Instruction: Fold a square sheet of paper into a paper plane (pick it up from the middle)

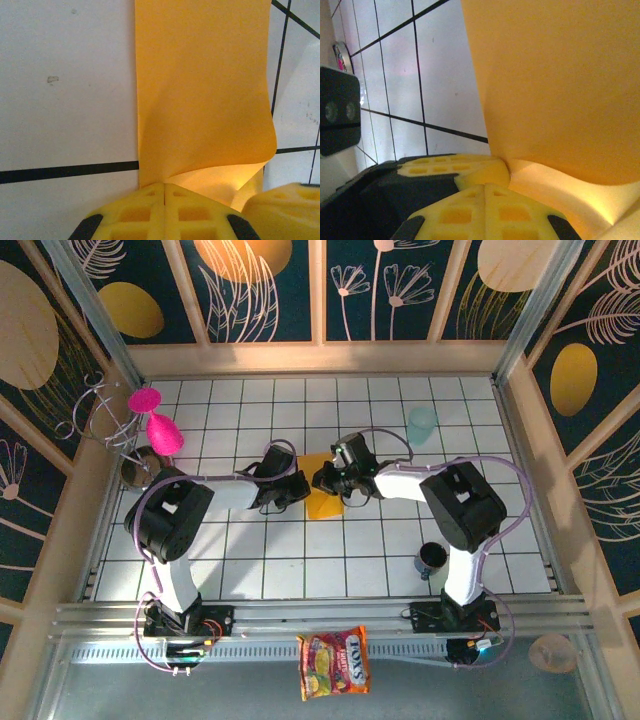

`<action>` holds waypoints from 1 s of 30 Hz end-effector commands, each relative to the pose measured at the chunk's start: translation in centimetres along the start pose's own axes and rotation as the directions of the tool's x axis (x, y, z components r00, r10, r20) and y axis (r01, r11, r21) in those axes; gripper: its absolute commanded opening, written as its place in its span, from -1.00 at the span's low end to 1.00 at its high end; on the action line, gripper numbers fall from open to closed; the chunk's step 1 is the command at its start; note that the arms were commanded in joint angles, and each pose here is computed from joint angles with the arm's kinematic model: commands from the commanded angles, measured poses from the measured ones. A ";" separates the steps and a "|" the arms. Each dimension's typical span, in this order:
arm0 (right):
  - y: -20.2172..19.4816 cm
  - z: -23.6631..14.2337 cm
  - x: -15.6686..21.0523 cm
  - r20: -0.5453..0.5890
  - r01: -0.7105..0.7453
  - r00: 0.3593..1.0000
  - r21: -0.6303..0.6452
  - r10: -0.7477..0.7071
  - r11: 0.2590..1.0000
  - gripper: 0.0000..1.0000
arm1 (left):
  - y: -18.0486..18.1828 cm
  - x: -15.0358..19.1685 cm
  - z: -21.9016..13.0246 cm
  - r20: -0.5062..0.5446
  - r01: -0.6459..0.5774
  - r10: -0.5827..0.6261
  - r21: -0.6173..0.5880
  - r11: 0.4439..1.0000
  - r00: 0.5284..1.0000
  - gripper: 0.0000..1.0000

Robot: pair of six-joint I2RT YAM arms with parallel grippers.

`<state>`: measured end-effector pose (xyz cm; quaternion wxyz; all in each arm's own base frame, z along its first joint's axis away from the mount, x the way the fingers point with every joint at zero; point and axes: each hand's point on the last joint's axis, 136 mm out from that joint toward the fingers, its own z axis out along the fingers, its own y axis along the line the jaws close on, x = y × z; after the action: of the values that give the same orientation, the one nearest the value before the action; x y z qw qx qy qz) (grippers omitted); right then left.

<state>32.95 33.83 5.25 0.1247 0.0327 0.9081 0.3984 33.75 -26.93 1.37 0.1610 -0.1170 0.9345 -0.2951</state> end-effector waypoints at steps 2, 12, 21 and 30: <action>-2.0 0.5 -1.0 0.011 0.012 1.000 0.067 -0.013 0.998 -0.90 | 2.4 1.1 0.6 -0.037 -0.008 0.004 -0.099 0.995 0.999 -1.00; -4.6 0.5 -1.2 -0.001 0.016 1.000 0.103 -0.016 0.995 -0.90 | 2.9 0.8 0.2 -0.033 -0.047 0.043 -0.144 0.988 0.999 -1.00; -6.8 0.1 -1.8 0.017 0.032 0.999 0.151 -0.035 0.988 -0.90 | 3.3 0.9 0.2 -0.045 -0.068 0.061 -0.173 0.983 0.997 -1.00; -1.8 -2.5 -3.1 0.086 0.155 0.984 0.051 -0.159 0.987 -0.89 | 3.1 0.7 0.2 -0.047 -0.079 0.072 -0.171 0.982 0.996 -1.00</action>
<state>35.41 29.32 3.02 0.1552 0.0168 0.9234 0.3506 33.93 -26.42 1.38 0.1681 -0.0877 0.9473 -0.2583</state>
